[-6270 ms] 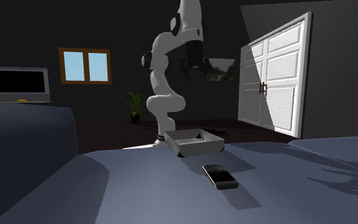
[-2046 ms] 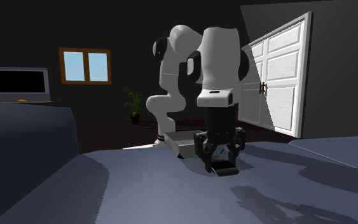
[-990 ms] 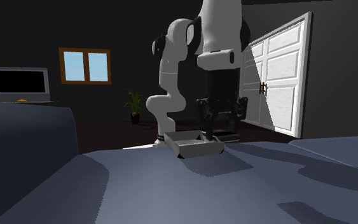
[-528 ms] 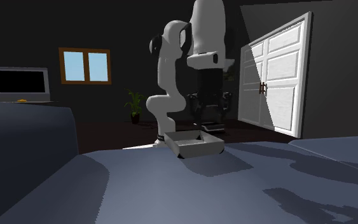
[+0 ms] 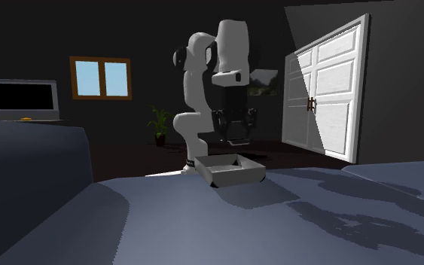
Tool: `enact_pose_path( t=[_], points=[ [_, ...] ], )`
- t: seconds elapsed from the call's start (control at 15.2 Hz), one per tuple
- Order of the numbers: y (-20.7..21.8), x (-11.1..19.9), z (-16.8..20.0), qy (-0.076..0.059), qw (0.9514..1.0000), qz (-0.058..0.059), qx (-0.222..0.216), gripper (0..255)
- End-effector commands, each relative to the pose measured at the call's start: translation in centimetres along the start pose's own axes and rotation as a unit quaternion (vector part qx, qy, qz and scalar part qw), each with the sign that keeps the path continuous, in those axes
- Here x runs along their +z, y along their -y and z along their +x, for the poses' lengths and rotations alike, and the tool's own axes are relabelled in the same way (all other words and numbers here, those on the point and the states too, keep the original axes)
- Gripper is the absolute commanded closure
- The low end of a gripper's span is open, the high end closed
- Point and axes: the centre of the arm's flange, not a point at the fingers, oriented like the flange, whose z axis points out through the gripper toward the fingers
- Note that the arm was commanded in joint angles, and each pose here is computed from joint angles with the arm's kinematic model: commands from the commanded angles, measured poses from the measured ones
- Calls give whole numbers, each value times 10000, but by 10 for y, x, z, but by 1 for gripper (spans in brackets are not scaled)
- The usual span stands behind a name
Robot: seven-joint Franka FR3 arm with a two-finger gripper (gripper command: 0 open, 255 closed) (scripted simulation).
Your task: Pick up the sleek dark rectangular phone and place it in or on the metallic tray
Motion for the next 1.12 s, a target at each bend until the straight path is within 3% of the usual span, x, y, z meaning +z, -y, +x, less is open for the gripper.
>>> enact_pose_path(
  t=[0.0,0.26,1.06],
  points=[
    [3,1,-28,1,10000,-4,-1,255],
    [8,1,-80,1,10000,-4,-1,255],
    [5,59,-81,1,10000,-4,-1,255]
  ],
)
